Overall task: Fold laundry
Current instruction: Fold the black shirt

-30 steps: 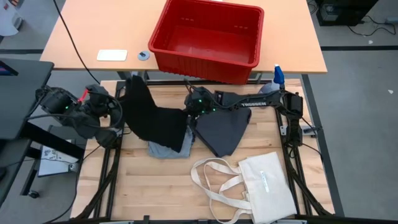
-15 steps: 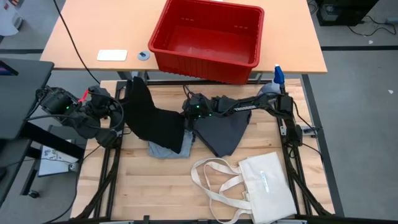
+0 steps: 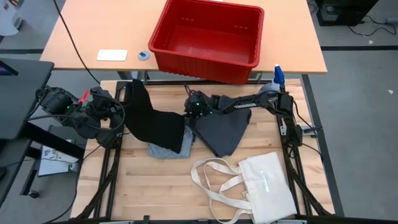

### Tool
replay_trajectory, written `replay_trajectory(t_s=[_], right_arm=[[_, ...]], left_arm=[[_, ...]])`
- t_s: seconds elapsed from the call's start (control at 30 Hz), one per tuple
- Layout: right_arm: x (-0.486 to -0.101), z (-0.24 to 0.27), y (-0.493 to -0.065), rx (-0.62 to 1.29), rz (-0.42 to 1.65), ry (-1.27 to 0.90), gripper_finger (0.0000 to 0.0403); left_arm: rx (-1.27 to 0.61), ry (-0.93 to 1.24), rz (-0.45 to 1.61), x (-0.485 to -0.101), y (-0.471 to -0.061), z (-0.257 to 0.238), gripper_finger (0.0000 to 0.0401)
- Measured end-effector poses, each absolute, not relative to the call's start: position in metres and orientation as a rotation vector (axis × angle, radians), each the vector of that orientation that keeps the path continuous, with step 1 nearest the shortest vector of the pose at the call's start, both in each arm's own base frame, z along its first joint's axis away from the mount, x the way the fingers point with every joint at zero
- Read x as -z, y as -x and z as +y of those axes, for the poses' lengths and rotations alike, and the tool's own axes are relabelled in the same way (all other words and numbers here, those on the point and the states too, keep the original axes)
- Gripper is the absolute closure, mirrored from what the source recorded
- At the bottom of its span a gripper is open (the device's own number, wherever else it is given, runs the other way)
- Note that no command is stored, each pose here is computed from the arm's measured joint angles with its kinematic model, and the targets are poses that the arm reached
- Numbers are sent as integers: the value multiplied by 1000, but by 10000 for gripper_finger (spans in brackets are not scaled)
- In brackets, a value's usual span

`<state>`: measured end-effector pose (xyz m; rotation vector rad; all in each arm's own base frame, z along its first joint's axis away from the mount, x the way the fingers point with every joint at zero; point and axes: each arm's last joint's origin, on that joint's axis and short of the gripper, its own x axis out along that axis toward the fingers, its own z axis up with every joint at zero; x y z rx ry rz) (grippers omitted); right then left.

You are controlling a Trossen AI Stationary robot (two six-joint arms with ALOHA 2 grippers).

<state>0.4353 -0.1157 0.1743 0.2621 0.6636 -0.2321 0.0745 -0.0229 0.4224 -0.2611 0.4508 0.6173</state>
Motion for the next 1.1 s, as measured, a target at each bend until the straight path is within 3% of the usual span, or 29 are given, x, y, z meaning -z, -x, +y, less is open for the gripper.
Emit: replay_trajectory(t_s=[0.17,0.33,0.47,0.6,0.77,1.1], right_arm=[[-230,-118,-425,242,583,-345,224],[-255,-79,-438,16,423,-352,224],[-229,-47,-455,56,431,-236,224],[-202,-50,-470,124,391,-210,224],[-152,-62,-476,189,504,-260,224],[-149,-68,-483,188,504,-270,231]], left_arm=[[-666,330,452,-421,-78,-21,386],[-703,340,493,-419,-87,-22,386],[-743,329,516,-416,-97,-24,386],[-772,295,545,-413,-108,-27,386],[-813,241,565,-408,-123,-31,386],[-838,152,589,-388,-177,-58,386]])
